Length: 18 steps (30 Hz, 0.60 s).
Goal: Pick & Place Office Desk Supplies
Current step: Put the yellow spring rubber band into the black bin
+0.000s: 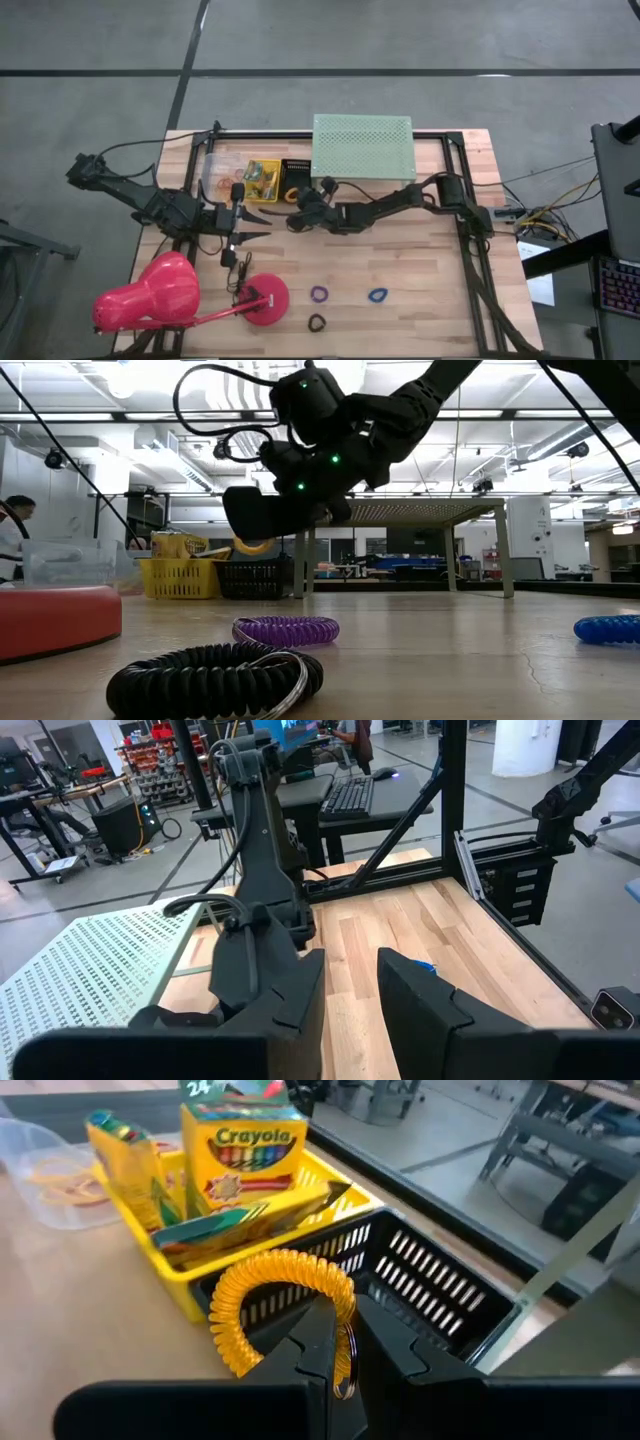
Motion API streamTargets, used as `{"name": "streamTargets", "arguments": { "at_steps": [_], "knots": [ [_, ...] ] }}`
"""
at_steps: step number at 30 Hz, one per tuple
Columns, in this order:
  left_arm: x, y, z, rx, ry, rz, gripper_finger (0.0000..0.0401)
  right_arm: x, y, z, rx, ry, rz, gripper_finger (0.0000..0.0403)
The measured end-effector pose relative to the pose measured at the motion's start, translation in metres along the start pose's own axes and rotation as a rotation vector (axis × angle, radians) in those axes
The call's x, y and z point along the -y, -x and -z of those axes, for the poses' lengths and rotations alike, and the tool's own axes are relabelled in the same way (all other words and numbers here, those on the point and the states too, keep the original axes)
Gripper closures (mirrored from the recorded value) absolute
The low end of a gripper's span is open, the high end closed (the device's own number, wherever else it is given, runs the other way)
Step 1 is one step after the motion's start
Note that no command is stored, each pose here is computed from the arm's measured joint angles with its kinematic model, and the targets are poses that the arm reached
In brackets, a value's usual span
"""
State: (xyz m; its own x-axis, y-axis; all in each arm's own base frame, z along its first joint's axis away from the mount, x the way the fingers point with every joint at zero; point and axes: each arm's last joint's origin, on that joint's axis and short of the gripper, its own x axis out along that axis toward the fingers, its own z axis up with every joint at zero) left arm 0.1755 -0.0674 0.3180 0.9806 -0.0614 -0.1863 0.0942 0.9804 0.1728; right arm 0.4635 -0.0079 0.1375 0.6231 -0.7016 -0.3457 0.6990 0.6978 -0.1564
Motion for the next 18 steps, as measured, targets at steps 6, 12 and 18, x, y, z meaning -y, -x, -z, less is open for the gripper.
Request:
{"name": "streamTargets", "arguments": {
  "at_steps": [6, 12, 18],
  "knots": [
    [0.0, 0.0, 0.0, 0.0, 0.0, 0.0, 0.0303, -0.0005, -0.0008, 0.0006, -0.014, -0.004, -0.045, 0.038],
    [0.0001, 0.0, 0.0, 0.0, 0.0, 0.0, 0.0303, 0.0009, -0.002, 0.0036, -0.046, 0.02, -0.062, 0.038],
    [0.0, 0.0, 0.0002, -0.002, 0.0, 0.0, 0.0303, 0.0032, -0.0039, 0.0042, -0.055, 0.031, -0.055, 0.038]
  ]
}}
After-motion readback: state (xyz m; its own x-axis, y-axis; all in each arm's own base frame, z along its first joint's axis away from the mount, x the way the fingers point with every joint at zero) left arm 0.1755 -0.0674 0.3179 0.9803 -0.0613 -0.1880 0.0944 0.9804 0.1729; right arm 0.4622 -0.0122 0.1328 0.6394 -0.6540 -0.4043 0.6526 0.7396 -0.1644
